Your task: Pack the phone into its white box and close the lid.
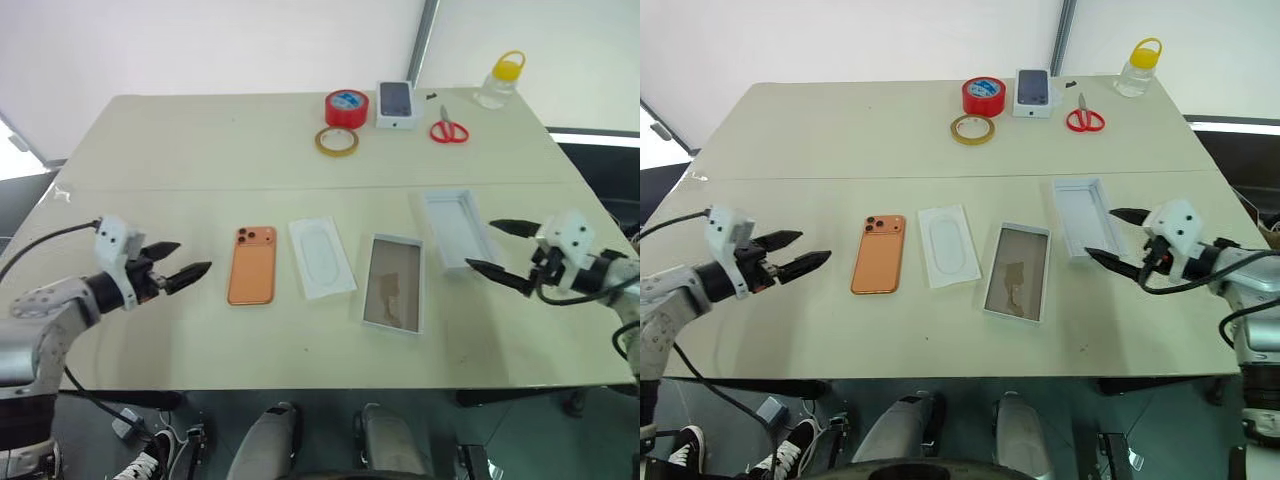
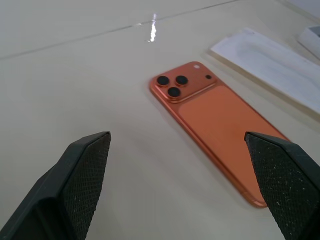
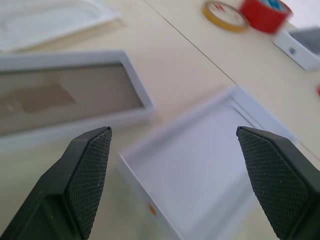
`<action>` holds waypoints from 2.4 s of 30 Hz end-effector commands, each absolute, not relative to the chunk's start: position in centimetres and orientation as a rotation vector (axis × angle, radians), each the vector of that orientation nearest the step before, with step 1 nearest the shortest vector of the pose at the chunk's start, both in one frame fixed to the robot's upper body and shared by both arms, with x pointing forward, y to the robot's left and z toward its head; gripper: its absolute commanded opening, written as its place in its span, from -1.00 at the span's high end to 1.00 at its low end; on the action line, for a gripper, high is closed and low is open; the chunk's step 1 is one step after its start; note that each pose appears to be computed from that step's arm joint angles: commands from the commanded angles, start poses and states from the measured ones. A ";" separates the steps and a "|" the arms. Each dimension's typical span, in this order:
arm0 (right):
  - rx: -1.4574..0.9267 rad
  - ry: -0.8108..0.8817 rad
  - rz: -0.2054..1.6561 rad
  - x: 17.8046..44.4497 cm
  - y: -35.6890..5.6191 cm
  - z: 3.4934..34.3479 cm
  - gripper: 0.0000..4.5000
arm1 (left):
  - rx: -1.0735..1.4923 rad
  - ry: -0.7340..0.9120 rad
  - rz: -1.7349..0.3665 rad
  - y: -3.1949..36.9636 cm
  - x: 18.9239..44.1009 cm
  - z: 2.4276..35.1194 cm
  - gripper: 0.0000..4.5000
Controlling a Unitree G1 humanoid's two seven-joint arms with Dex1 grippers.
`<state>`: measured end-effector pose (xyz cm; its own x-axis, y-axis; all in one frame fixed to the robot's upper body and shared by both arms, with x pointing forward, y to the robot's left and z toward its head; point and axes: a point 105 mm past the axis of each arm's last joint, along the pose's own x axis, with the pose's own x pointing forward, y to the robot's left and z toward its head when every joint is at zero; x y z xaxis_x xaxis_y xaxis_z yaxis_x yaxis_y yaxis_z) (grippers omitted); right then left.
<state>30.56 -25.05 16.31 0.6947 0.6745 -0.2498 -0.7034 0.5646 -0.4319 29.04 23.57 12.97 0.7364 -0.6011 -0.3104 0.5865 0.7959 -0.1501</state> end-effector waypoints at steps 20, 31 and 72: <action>-0.707 -0.078 1.135 30.2 -16.0 17.9 -0.85 | -0.506 0.556 -0.698 12.3 31.4 12.2 -1.00; -0.715 -0.082 1.102 30.1 -16.1 17.3 -0.85 | -0.682 0.675 -0.681 9.5 32.6 10.8 -1.00; -0.690 0.278 1.253 25.9 -15.4 9.1 -0.44 | -0.618 0.549 -0.739 9.0 33.0 13.6 1.00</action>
